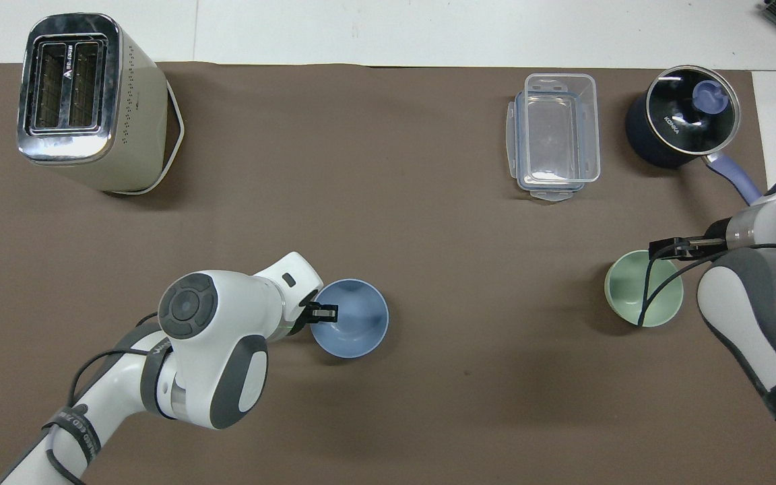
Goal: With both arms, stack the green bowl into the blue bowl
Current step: 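Drag the blue bowl toward the table center with the left gripper, then withdraw the left gripper while the right gripper grasps the green bowl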
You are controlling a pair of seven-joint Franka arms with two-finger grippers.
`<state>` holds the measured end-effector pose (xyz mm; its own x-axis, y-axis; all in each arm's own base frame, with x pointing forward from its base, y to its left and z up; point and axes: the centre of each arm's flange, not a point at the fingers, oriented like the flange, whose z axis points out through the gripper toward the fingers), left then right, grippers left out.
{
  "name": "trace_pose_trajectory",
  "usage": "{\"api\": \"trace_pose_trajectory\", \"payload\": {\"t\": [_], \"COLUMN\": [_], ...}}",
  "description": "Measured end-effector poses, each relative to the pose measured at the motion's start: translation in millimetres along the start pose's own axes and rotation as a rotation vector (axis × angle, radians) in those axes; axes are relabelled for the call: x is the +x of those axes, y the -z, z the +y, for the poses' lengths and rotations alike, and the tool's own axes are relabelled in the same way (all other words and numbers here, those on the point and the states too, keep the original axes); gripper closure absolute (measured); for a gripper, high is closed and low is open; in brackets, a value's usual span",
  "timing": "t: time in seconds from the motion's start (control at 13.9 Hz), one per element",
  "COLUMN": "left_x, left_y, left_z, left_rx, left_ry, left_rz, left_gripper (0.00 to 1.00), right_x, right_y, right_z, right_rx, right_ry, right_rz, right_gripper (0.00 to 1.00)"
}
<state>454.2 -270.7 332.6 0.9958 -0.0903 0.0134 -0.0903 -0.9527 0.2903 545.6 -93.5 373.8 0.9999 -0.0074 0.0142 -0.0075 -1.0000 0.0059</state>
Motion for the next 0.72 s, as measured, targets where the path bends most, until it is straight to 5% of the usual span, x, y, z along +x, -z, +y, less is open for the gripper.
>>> {"api": "trace_pose_trajectory", "payload": {"t": [0.29,0.72], "left_x": [54,93], "left_y": [68,179], "left_z": [-48,-134], "left_rx": [-0.006,0.202], "left_ry": [0.079,0.003], "left_rz": [0.009,-0.022], "left_gripper": [0.02,0.0], "right_x": [-8,-19], "right_y": [-36,-54], "right_z": [6,12], "right_rx": [0.011,0.019], "right_ry": [-0.007,-0.008], "right_rz": [-0.019,-0.052], "right_gripper": [0.0,0.06]}}
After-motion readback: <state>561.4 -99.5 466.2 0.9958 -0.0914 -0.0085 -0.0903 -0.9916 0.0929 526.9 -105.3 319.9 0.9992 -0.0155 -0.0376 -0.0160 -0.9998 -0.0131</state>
